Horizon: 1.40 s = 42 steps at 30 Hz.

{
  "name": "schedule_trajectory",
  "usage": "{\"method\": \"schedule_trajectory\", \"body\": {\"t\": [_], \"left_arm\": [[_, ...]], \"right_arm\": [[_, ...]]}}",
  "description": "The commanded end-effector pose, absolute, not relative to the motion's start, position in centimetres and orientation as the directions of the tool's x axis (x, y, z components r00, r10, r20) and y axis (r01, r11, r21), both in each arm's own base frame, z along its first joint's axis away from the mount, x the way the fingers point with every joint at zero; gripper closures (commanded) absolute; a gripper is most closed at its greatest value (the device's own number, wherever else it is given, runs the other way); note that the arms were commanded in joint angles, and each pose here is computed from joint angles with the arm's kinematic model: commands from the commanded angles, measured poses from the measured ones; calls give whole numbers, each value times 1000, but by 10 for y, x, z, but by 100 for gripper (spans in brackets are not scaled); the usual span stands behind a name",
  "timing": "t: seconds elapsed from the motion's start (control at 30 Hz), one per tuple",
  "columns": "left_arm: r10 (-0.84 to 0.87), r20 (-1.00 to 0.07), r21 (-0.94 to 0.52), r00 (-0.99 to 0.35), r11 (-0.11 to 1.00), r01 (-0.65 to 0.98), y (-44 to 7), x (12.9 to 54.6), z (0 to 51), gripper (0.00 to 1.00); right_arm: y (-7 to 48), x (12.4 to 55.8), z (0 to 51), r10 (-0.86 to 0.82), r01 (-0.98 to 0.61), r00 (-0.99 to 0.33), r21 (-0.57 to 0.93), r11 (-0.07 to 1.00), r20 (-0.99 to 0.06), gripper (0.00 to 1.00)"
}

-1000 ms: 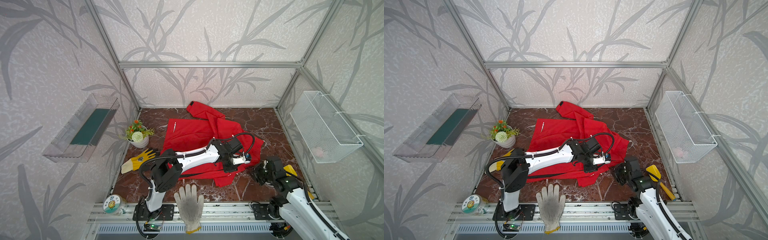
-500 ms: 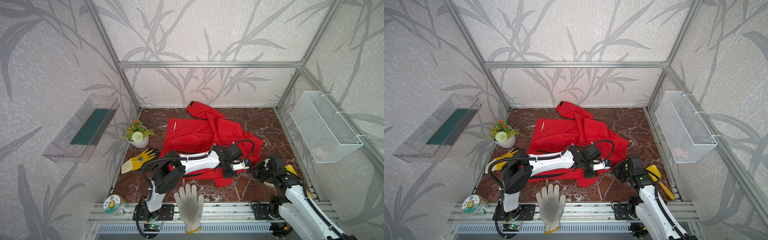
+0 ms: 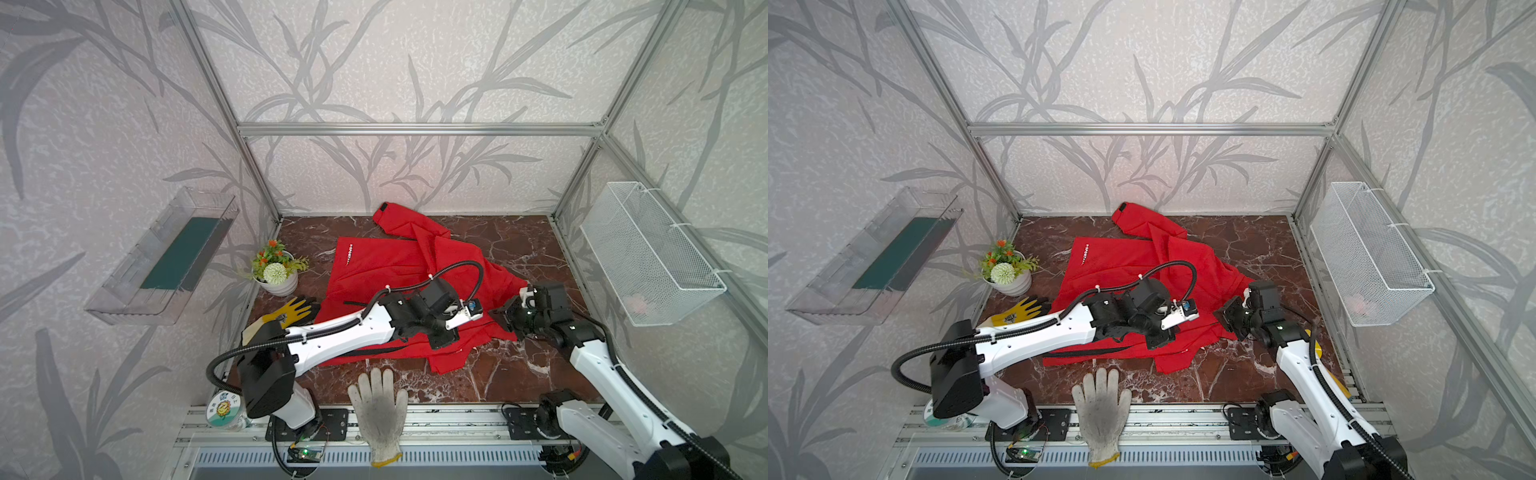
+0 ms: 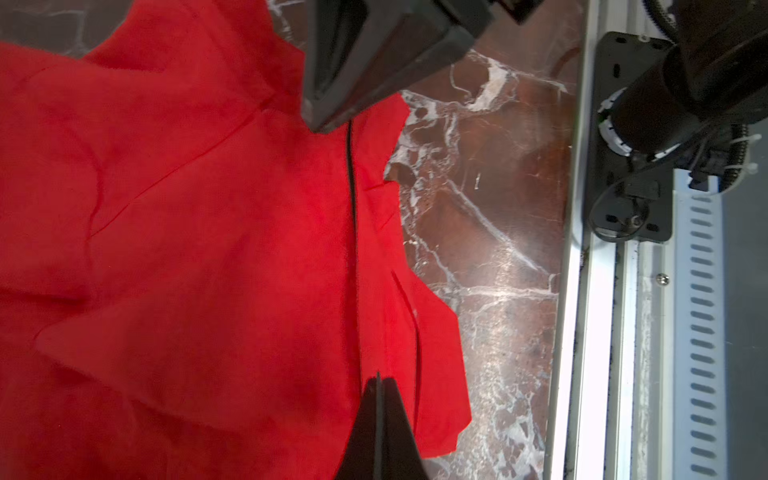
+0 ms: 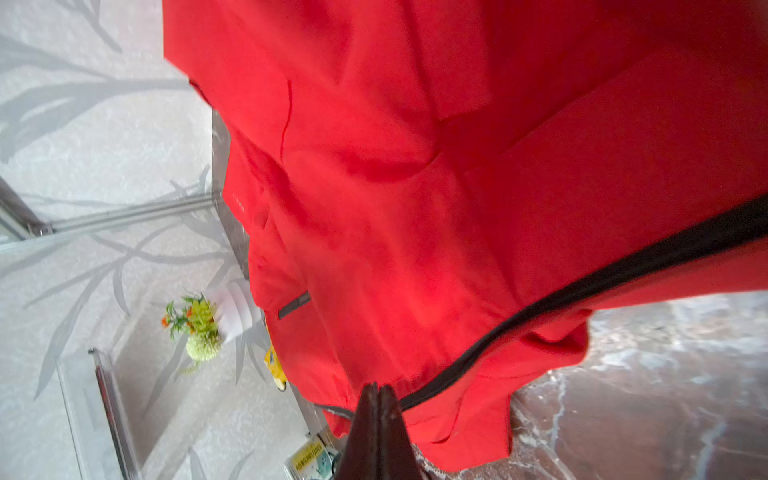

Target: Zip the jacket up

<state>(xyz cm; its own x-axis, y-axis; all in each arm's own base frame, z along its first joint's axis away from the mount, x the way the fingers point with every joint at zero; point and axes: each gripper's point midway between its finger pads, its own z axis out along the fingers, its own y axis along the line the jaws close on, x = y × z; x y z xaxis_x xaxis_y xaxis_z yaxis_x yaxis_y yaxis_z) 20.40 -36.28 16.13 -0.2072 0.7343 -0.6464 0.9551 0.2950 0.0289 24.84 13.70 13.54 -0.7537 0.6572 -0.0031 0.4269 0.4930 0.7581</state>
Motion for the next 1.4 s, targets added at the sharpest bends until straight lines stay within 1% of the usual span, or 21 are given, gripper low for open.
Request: {"method": "schedule_trajectory", "body": {"t": [0.0,0.07,0.17,0.33,0.47,0.53,0.7,0.97,1.37], "left_arm": [[728,-609,18,-315,410,912,-331,223,148,100],[728,-598,30,-336,439,898,-317,229,147,100],[721,-595,42,-354,468,883,-305,234,146,100],[725,-575,39,-379,487,873,-294,234,139,100],[717,-578,25,-390,493,869,-294,233,138,100],[726,-579,16,-372,466,885,-298,230,136,100],[743,-558,-9,-369,440,898,-303,227,133,100],[742,-556,-36,-374,428,903,-314,223,131,100],[756,-551,-89,-354,369,925,-331,198,122,100]], "right_arm": [[165,252,132,583,379,-812,764,523,3,100],[182,254,124,545,376,-837,763,526,37,100],[196,257,118,503,369,-862,746,555,52,100],[196,253,104,495,398,-866,705,587,77,100],[191,243,95,505,422,-858,689,589,94,100],[188,238,92,510,429,-854,686,587,98,100],[183,228,83,520,451,-847,671,589,112,100],[177,219,73,532,475,-838,646,597,125,100],[168,207,51,564,506,-815,634,585,131,100]]}}
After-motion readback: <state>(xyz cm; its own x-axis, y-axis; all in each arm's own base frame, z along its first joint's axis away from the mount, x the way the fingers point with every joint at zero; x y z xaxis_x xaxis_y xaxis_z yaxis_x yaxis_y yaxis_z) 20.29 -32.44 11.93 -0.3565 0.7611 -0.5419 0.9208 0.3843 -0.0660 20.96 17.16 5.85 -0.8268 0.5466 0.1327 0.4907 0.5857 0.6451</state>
